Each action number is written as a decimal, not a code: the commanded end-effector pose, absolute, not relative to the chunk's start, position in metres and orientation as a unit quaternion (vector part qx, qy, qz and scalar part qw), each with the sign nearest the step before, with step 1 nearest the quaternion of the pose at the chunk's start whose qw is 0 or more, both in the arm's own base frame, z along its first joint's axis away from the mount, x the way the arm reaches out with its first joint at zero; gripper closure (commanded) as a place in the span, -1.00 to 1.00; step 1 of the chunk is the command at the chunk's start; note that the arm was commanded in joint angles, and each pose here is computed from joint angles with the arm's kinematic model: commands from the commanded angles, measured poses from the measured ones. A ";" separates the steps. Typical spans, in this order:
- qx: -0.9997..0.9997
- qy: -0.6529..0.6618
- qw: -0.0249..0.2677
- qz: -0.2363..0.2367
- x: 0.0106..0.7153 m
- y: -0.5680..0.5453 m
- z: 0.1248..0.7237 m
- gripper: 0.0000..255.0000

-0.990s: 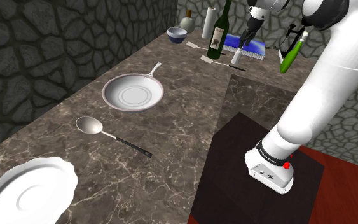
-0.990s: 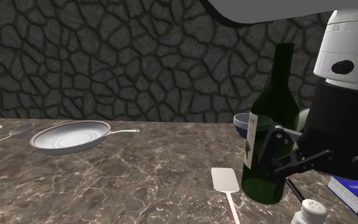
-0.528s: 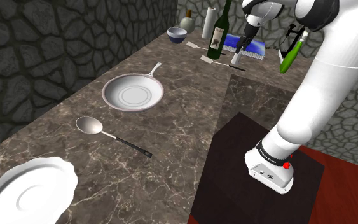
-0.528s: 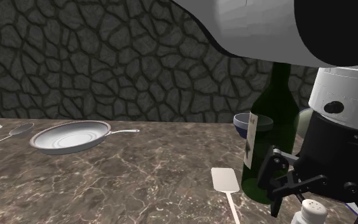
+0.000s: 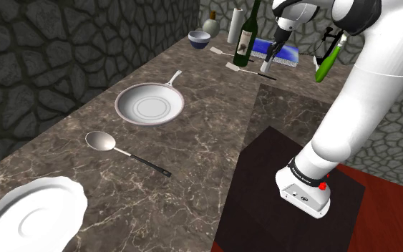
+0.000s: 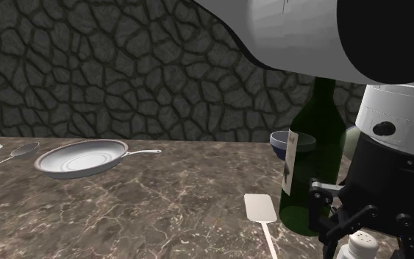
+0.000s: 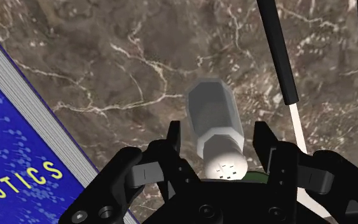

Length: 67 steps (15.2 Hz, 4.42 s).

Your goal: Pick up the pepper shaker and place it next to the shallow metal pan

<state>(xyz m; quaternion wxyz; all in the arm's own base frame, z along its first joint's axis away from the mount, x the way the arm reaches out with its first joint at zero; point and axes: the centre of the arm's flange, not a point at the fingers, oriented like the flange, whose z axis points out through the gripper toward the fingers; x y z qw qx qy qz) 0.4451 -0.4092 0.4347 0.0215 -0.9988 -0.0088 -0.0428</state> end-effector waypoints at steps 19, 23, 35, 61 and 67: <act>-0.999 -0.009 0.021 -0.043 0.445 -0.409 0.487 1.00; -0.999 -0.009 0.021 -0.043 0.445 -0.409 0.509 1.00; -0.999 -0.009 0.021 -0.043 0.445 -0.409 0.572 1.00; -0.999 -0.009 0.021 -0.043 0.427 -0.186 0.616 1.00; -0.999 -0.009 0.021 -0.043 0.420 -0.107 0.616 1.00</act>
